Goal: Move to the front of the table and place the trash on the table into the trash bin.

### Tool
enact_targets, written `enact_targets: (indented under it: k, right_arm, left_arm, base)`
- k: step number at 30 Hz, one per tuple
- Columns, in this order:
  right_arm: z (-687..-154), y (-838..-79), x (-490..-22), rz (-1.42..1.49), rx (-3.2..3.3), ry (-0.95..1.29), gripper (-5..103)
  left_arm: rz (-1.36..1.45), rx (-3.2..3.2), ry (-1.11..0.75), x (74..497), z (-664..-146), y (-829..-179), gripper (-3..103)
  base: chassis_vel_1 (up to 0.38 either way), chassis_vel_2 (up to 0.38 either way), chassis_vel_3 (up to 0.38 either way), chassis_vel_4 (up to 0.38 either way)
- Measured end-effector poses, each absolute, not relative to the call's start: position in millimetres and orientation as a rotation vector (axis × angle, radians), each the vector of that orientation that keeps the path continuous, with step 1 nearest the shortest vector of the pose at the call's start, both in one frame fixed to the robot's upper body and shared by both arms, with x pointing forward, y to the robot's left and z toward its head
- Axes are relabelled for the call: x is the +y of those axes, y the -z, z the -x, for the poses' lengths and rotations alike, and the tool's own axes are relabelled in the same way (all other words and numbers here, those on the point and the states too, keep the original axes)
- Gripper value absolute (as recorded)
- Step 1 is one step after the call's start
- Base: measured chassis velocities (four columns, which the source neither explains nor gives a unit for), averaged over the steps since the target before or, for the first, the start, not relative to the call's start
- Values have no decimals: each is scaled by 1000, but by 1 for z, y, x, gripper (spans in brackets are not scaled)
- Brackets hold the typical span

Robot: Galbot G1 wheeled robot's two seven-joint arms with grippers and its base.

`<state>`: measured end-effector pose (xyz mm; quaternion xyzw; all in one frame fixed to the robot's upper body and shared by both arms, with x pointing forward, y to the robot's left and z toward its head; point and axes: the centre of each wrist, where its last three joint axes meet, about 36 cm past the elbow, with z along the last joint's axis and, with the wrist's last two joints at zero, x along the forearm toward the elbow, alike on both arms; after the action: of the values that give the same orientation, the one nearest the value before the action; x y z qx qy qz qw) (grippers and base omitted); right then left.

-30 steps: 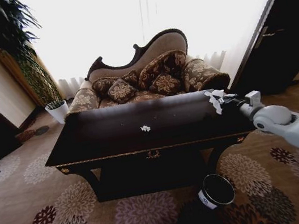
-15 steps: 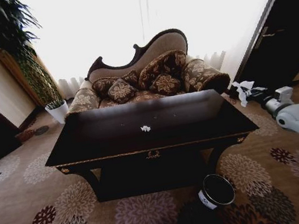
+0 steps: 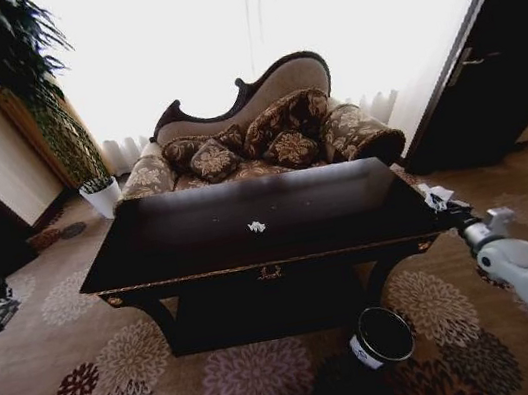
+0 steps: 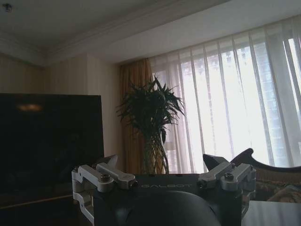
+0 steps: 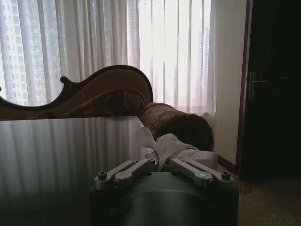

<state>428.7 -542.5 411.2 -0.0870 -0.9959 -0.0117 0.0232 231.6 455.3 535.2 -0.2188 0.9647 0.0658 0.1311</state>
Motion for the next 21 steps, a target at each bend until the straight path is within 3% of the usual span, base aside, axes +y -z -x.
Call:
enact_targets:
  k: [9,21]
  right_arm:
    - [-403,-397,-520,304,-3110,180,0]
    - [-428,-440,-496,266,-3179,511,0]
  left_arm:
    - [650,2811,-208,455,-227,-535,100]
    - [660,2818,-216,455,-225,-533,100]
  base:
    - [0,0,0,0]
    - [0,0,0,0]
